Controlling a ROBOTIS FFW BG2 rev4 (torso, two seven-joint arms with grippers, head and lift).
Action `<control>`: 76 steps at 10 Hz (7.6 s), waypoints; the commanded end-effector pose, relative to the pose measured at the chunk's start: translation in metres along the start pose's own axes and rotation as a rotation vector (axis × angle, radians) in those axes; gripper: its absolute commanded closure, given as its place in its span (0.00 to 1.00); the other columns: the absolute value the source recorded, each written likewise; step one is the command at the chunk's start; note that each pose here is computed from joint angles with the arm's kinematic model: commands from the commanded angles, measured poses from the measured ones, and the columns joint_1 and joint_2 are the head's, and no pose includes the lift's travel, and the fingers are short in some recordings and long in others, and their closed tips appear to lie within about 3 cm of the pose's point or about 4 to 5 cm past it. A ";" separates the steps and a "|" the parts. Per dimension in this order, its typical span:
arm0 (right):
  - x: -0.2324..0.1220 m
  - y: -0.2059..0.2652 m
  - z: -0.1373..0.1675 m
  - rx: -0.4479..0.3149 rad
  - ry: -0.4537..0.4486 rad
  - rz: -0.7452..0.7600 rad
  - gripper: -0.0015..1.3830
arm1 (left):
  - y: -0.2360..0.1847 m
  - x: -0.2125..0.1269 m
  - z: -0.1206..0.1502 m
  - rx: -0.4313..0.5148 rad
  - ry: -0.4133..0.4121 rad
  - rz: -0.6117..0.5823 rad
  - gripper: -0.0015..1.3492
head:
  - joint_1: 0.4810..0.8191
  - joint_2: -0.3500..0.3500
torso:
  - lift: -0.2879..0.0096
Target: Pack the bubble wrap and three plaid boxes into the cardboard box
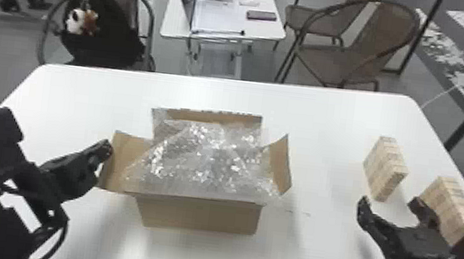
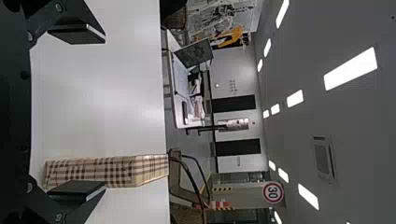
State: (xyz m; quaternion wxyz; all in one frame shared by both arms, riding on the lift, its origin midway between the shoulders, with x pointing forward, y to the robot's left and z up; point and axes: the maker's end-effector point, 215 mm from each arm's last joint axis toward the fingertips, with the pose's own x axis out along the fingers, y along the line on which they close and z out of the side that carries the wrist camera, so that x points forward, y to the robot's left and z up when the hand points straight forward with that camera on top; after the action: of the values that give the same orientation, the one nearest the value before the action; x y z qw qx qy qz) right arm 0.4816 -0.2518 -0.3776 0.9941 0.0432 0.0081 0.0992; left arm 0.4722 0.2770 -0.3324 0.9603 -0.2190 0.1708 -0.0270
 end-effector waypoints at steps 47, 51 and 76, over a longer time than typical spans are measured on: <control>0.043 0.257 0.144 0.851 0.653 0.927 0.12 | -0.001 0.007 0.000 0.079 0.001 0.039 0.90 | 0.63 0.97 | 0.47; 0.075 0.158 0.163 0.300 0.342 0.629 0.13 | -0.001 0.007 0.000 0.079 0.000 0.038 0.90 | 0.61 0.87 | 0.47; -0.097 -0.089 -0.023 -0.043 0.090 -0.158 0.13 | 0.017 -0.005 -0.012 0.062 0.001 0.065 0.90 | 0.63 0.39 | 0.47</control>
State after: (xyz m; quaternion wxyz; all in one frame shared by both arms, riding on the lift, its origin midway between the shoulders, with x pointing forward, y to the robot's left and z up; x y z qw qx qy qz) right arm 0.3996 -0.3541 -0.4064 0.9980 0.0149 0.0558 0.0244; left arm 0.4627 0.2889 -0.3481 0.9672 -0.1819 0.1774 -0.0013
